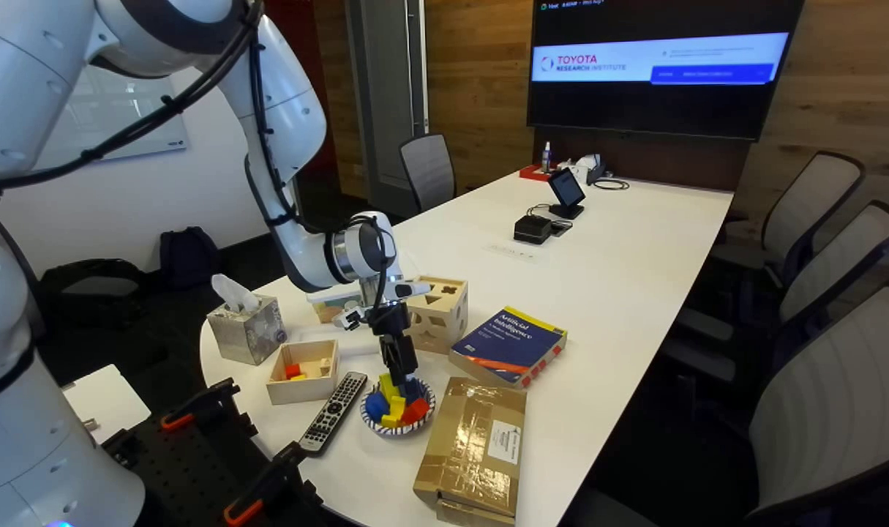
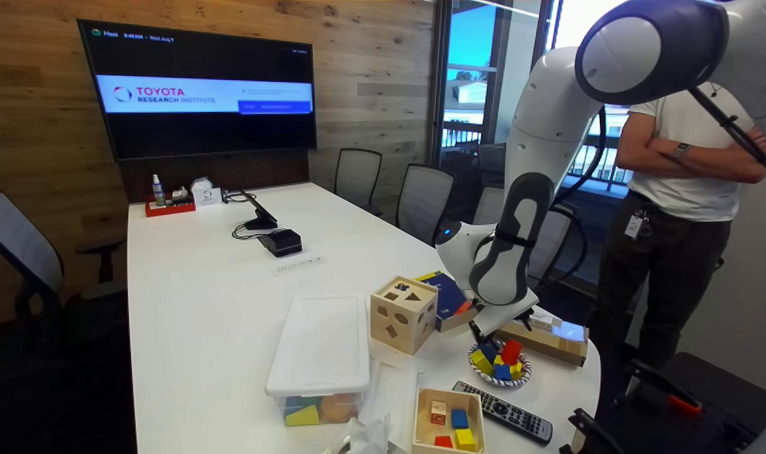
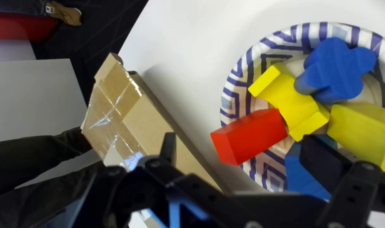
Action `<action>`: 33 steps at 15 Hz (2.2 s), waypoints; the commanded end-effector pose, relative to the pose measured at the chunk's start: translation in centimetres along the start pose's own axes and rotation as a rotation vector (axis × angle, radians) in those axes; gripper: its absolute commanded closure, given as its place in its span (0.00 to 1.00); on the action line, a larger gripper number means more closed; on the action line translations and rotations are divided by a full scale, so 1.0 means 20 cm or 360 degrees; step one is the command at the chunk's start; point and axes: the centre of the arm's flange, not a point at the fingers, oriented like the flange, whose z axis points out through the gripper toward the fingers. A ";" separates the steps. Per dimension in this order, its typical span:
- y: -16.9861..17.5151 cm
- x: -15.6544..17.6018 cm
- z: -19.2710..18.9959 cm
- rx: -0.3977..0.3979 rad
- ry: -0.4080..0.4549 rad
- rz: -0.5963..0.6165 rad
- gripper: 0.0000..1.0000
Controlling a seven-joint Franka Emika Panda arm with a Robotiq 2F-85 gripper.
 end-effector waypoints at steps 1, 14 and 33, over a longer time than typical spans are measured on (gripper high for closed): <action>0.01 0.00 -0.01 0.0000 -0.0006 0.0005 0.00; 0.06 0.00 -0.21 0.0094 0.0055 0.0028 0.00; 0.02 0.03 -0.08 0.0048 0.0015 0.0025 0.00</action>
